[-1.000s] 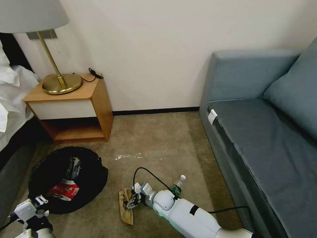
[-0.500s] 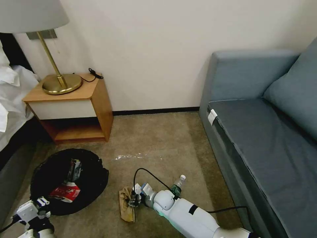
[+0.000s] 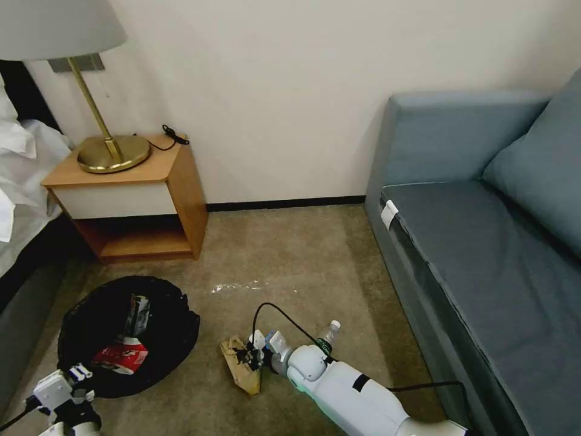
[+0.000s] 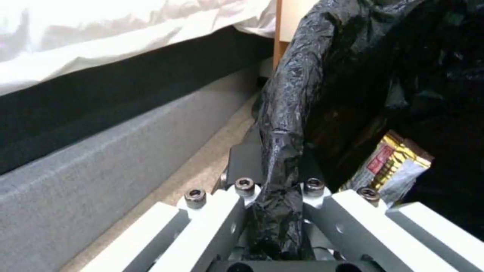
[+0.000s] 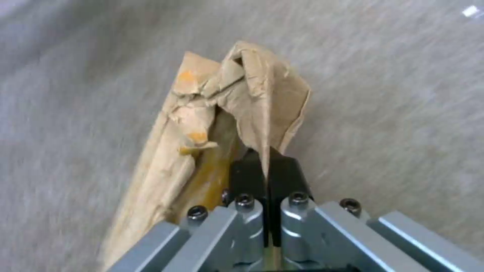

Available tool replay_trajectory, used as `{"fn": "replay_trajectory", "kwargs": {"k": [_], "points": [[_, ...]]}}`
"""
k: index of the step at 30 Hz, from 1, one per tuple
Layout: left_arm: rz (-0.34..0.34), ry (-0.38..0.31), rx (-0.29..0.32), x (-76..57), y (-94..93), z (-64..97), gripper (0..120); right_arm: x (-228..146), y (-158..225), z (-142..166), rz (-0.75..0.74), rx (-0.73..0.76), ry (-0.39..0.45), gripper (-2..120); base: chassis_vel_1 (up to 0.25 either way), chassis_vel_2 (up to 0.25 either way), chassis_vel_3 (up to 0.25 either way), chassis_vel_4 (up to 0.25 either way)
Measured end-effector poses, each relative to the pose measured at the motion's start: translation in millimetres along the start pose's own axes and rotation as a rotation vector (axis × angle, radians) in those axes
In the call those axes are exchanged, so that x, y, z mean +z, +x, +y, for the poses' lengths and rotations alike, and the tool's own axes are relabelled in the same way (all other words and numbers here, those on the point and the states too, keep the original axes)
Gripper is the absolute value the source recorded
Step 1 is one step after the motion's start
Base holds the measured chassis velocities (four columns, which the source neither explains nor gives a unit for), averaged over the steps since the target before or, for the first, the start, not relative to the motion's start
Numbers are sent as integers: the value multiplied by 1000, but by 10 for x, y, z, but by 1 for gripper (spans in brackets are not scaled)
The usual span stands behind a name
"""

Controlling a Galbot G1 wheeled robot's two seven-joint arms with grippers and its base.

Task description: Pick up the trash bin, then pick up the garbage on the floor and place it into the trash bin.

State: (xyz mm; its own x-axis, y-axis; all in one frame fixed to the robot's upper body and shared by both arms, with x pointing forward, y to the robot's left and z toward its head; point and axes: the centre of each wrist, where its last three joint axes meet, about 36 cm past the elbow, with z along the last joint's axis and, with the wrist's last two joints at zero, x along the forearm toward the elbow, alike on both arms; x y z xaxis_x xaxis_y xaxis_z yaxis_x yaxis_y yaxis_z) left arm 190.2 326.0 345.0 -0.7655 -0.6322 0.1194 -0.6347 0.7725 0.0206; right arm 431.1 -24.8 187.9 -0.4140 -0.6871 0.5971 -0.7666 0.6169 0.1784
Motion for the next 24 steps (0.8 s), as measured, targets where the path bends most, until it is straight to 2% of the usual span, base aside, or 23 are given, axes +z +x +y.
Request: {"fn": "replay_trajectory", "kwargs": {"k": [7, 12, 18, 22, 24], "points": [[3, -4, -2, 49, 13, 18, 3, -196, 161, -231, -114, 44, -95, 0, 0, 0, 0, 0], [4, -6, 1, 58, 21, 12, 3, -358, 245, -306, -183, 58, -118, 0, 0, 0, 0, 0], [1, -12, 5, 63, 28, 6, 3, -752, 362, -339, -316, 60, -133, 0, 0, 0, 0, 0], [0, -15, 9, 67, 35, -2, 3, -1224, 482, -203, -464, 2, -160, 0, 0, 0, 0, 0], [1, -14, 9, 67, 36, -6, 3, -1317, 508, -152, -492, -21, -167, 0, 0, 0, 0, 0]]}}
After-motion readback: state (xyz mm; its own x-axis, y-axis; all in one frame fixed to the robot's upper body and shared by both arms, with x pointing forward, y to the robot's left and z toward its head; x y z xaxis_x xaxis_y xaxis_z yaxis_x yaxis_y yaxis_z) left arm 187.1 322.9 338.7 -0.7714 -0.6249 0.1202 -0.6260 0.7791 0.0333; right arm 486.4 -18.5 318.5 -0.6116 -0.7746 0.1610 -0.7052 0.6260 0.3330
